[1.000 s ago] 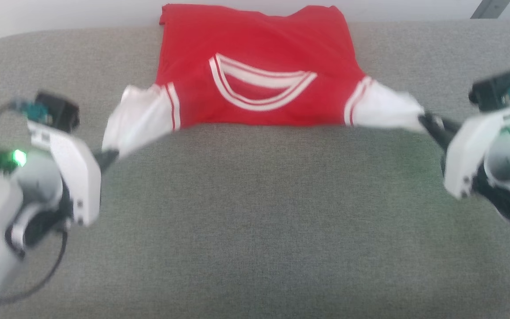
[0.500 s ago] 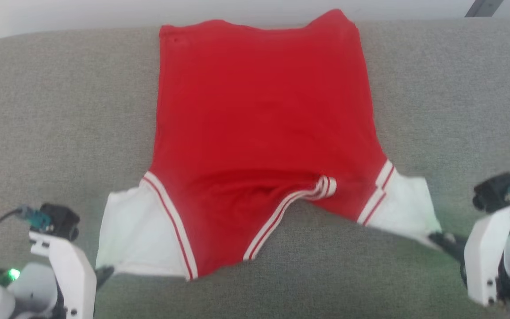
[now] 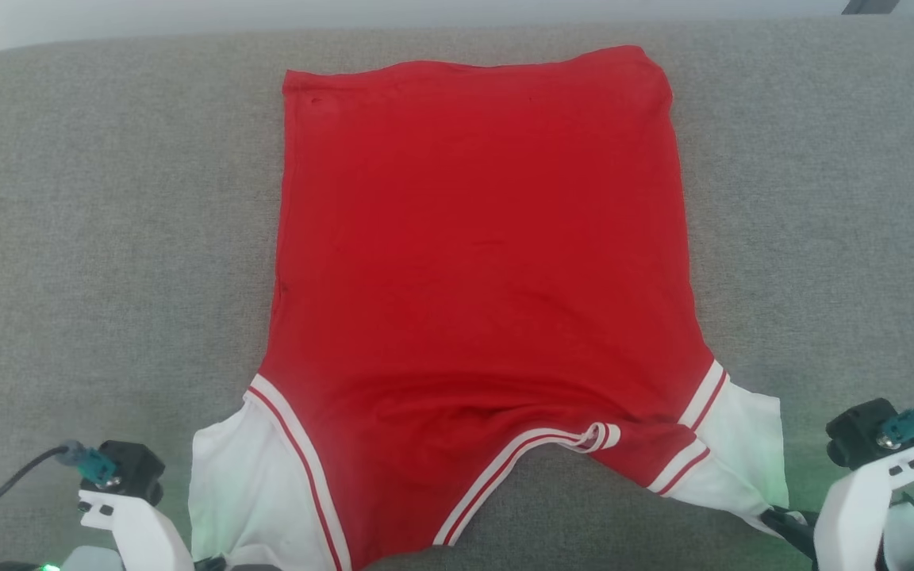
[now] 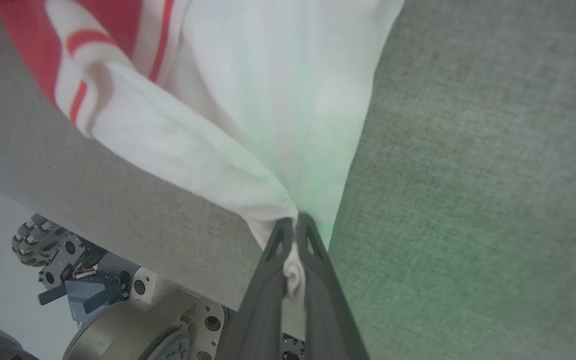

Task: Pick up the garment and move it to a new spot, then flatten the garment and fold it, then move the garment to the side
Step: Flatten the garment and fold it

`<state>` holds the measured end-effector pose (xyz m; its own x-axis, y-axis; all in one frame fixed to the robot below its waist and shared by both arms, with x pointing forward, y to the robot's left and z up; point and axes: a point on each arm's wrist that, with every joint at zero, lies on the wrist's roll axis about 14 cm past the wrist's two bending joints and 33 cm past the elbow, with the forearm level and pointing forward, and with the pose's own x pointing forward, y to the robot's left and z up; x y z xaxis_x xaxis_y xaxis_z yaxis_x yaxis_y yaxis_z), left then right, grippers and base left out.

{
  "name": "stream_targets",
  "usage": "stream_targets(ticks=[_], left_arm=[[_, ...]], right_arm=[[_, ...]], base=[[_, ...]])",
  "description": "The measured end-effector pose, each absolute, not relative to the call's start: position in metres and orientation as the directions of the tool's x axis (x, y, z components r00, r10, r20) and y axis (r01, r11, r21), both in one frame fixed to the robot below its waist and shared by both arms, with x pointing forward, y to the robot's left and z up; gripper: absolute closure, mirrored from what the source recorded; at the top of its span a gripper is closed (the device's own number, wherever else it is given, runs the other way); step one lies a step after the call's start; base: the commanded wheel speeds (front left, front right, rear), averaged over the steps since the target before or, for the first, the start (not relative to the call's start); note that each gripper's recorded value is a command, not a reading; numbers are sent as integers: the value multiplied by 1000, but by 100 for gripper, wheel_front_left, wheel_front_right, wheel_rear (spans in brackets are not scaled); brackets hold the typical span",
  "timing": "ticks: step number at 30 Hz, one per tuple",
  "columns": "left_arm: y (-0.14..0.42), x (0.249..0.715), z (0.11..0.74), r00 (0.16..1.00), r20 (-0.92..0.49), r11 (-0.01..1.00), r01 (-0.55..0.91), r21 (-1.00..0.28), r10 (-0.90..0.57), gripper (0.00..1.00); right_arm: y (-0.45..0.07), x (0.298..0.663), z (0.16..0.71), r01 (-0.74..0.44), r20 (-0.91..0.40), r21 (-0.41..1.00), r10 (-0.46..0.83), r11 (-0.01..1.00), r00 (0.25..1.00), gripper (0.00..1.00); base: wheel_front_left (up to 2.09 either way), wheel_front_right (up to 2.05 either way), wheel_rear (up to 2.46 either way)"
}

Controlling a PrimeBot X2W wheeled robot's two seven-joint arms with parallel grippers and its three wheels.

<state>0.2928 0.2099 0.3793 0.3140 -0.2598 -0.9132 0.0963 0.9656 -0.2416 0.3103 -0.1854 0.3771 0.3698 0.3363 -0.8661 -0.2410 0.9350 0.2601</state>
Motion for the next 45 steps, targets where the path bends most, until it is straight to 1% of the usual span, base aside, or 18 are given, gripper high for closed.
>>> stream_targets(ticks=[1, 2, 3, 4, 5, 8, 9, 10, 12, 16, 22, 24, 27, 31, 34, 41, 45], left_arm=[[208, 293, 378, 315, -912, 964, 97, -246, -264, 100], [206, 293, 377, 318, -909, 963, 101, -250, -269, 100], [205, 294, 377, 319, -907, 962, 104, -254, -274, 100], [202, 296, 377, 325, -902, 959, 107, -263, -283, 100], [202, 296, 377, 325, -902, 959, 107, -263, -283, 100], [198, 304, 378, 348, -892, 957, 129, -260, -289, 100], [198, 308, 377, 360, -888, 957, 133, -257, -288, 100], [198, 308, 377, 360, -888, 957, 133, -257, -288, 100], [196, 312, 377, 373, -880, 955, 143, -259, -295, 100], [193, 317, 375, 376, -875, 952, 150, -267, -304, 100], [187, 326, 373, 384, -864, 945, 157, -285, -325, 100], [185, 330, 373, 389, -860, 944, 162, -289, -330, 100], [182, 336, 373, 395, -853, 940, 170, -297, -341, 100], [181, 344, 372, 411, -842, 937, 173, -305, -350, 100], [179, 348, 370, 419, -834, 933, 169, -316, -358, 100], [181, 349, 363, 422, -829, 930, 148, -337, -368, 100], [183, 350, 358, 421, -828, 928, 128, -349, -369, 100]], right_arm=[[-185, 312, 375, -233, -863, 262, 335, 937, 378, 95], [-185, 313, 371, -232, -865, 253, 327, 939, 380, 79], [-185, 313, 368, -242, -870, 244, 322, 939, 374, 70], [-185, 314, 366, -238, -869, 242, 319, 941, 378, 55], [-185, 314, 366, -238, -869, 242, 319, 941, 378, 0], [-182, 317, 362, -237, -863, 247, 325, 940, 388, 0], [-177, 326, 365, -244, -845, 252, 336, 936, 417, 0], [-177, 326, 365, -244, -845, 252, 336, 936, 417, 0], [-178, 336, 370, -242, -824, 248, 336, 938, 457, 0], [-180, 365, 391, -242, -758, 231, 331, 942, 563, 0], [-176, 425, 435, -256, -600, 184, 314, 949, 736, 0], [-176, 450, 450, -267, -546, 135, 296, 954, 784, 0], [-171, 488, 465, -255, -469, 134, 288, 958, 835, 0], [-163, 535, 469, -263, -452, 108, 283, 959, 846, 0], [-157, 566, 463, -269, -472, 94, 281, 959, 836, 0], [-143, 617, 427, -262, -605, 92, 263, 961, 751, 0], [-132, 631, 397, -257, -707, 100, 251, 961, 662, 0]], base=[[0, 0, 0], [0, 0, 0], [0, 0, 0], [0, 0, 0], [0, 0, 0], [0, 0, 0], [0, 0, 0], [0, 0, 0], [0, 0, 0], [0, 0, 0], [0, 0, 0], [0, 0, 0], [0, 0, 0], [0, 0, 0], [0, 0, 0], [0, 0, 0], [0, 0, 0]])
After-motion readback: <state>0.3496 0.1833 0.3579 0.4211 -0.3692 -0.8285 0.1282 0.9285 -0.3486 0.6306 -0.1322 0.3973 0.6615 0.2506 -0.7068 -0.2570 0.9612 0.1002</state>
